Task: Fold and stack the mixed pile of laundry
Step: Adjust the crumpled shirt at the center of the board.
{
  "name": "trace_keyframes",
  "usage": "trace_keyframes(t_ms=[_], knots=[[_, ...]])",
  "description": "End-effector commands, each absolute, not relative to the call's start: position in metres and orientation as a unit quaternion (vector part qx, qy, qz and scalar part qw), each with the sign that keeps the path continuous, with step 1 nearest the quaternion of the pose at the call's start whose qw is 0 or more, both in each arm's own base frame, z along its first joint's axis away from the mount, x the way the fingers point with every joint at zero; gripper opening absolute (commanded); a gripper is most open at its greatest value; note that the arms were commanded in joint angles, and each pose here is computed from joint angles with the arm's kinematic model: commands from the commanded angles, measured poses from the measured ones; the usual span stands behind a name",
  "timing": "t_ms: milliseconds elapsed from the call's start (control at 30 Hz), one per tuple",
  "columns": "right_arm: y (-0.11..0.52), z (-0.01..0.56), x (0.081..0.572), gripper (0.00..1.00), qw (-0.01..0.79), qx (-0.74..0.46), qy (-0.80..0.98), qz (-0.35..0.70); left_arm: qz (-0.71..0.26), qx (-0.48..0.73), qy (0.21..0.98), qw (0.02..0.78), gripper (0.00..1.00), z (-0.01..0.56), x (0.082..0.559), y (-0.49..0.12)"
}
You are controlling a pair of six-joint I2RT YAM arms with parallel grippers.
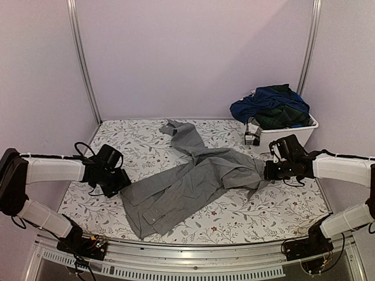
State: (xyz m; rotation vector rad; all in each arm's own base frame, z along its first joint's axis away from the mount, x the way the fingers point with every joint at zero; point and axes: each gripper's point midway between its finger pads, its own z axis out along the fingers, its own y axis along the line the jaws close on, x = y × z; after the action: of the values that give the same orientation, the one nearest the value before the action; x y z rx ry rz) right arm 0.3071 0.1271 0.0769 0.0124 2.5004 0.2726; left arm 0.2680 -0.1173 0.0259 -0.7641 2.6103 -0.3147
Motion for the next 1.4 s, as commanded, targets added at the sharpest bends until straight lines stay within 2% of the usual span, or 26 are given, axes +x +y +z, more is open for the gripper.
trace_keyframes(t_ms=[0, 167, 200, 267, 300, 333, 367, 400, 433, 533, 667, 900, 1000, 1067, 1133, 1200, 1233, 1367], knots=[[0.116, 0.077, 0.312, 0.0, 0.31, 0.006, 0.948, 0.077, -0.124, -0.316, 0.91, 0.24, 0.5, 0.039, 0.298, -0.088], [0.119, 0.073, 0.306, 0.0, 0.298, 0.007, 0.95, 0.091, -0.124, -0.352, 0.886, 0.276, 0.05, 0.061, 0.328, -0.042], [0.122, 0.073, 0.305, 0.0, 0.296, 0.006, 0.95, 0.099, -0.123, -0.367, 0.877, 0.284, 0.0, 0.065, 0.335, -0.028], [0.129, 0.073, 0.304, 0.0, 0.292, 0.0, 0.949, 0.117, -0.126, -0.377, 0.871, 0.29, 0.0, 0.071, 0.345, -0.014], [0.13, 0.073, 0.305, 0.0, 0.292, 0.0, 0.949, 0.119, -0.14, -0.37, 0.872, 0.289, 0.03, 0.076, 0.349, -0.016], [0.13, 0.073, 0.306, 0.0, 0.291, -0.001, 0.949, 0.119, -0.151, -0.362, 0.874, 0.287, 0.12, 0.078, 0.351, -0.021], [0.135, 0.073, 0.305, 0.0, 0.287, -0.005, 0.949, 0.13, -0.161, -0.348, 0.879, 0.284, 0.35, 0.079, 0.349, -0.032], [0.136, 0.074, 0.305, 0.0, 0.286, -0.006, 0.949, 0.134, -0.165, -0.338, 0.883, 0.28, 0.53, 0.079, 0.345, -0.043], [0.137, 0.077, 0.308, 0.0, 0.29, -0.005, 0.947, 0.137, -0.16, -0.319, 0.896, 0.263, 0.64, 0.071, 0.327, -0.064], [0.141, 0.081, 0.311, 0.0, 0.293, -0.005, 0.945, 0.145, -0.178, -0.301, 0.906, 0.239, 0.64, 0.061, 0.3, -0.095], [0.143, 0.081, 0.312, 0.0, 0.292, -0.006, 0.945, 0.149, -0.193, -0.292, 0.912, 0.215, 0.71, 0.047, 0.276, -0.114], [0.145, 0.075, 0.314, 0.0, 0.286, -0.008, 0.947, 0.148, -0.181, -0.307, 0.917, 0.179, 0.7, 0.017, 0.259, -0.116], [0.144, 0.071, 0.314, 0.0, 0.282, -0.007, 0.948, 0.145, -0.178, -0.305, 0.919, 0.178, 0.59, 0.012, 0.267, -0.118], [0.143, 0.068, 0.312, 0.0, 0.279, -0.007, 0.949, 0.144, -0.175, -0.308, 0.916, 0.188, 0.47, 0.013, 0.278, -0.115], [0.143, 0.065, 0.311, 0.0, 0.276, -0.006, 0.95, 0.143, -0.174, -0.319, 0.91, 0.198, 0.29, 0.015, 0.291, -0.105], [0.143, 0.064, 0.309, 0.0, 0.274, -0.006, 0.951, 0.143, -0.178, -0.331, 0.903, 0.209, 0.04, 0.018, 0.306, -0.092], [0.142, 0.063, 0.309, 0.0, 0.274, -0.006, 0.951, 0.143, -0.178, -0.337, 0.899, 0.216, 0.0, 0.022, 0.314, -0.084], [0.141, 0.062, 0.309, 0.0, 0.274, -0.005, 0.952, 0.139, -0.154, -0.361, 0.886, 0.249, 0.0, 0.037, 0.343, -0.045]])
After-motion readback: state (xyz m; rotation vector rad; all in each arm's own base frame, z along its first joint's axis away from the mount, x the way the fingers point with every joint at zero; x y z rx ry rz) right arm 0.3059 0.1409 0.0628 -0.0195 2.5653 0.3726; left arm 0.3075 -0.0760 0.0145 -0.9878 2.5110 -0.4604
